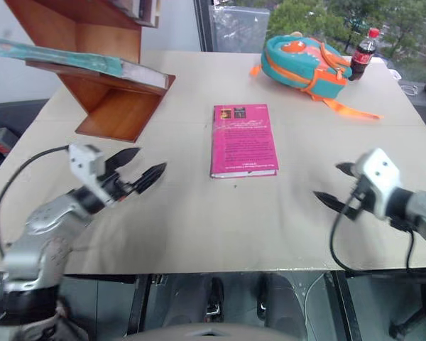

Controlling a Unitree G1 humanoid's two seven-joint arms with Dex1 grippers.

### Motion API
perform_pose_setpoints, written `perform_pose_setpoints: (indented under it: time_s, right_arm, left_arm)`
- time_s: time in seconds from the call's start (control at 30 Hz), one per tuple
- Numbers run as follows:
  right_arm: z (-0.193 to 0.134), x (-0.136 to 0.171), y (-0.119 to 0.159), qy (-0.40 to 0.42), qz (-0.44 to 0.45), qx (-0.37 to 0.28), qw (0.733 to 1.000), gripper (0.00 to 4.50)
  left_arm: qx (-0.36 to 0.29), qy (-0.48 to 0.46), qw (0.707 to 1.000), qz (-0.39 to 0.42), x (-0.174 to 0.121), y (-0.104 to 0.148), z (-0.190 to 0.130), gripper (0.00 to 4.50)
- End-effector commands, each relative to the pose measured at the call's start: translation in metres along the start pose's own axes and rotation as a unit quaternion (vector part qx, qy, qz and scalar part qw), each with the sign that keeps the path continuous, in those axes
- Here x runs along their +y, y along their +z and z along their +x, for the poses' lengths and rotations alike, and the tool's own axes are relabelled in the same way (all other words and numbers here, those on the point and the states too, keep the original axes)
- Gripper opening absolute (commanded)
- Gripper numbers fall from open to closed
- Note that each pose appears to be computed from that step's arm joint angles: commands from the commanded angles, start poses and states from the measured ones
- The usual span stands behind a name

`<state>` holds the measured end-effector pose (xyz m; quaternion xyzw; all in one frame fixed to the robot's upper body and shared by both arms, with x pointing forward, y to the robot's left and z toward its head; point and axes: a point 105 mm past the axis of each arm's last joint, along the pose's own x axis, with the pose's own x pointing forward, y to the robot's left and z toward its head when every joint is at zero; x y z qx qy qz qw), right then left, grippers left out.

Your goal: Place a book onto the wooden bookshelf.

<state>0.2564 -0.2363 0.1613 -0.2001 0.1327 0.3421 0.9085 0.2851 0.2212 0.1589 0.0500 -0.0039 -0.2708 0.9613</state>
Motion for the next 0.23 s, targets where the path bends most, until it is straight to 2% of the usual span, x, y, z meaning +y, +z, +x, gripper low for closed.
perform_pose_setpoints:
  time_s: [0.03, 0.23]
  right_arm:
    - [-0.024, -0.003, 0.014, -0.006, -0.033, -0.010, 0.999, 4.50]
    - [-0.031, -0.002, 0.010, -0.012, -0.029, -0.006, 0.999, 4.50]
  left_arm:
    - [0.009, -0.022, 0.999, 0.044, -0.005, 0.014, -0.020, 4.46]
    - [0.038, -0.030, 0.997, 0.055, 0.003, 0.012, -0.035, 4.46]
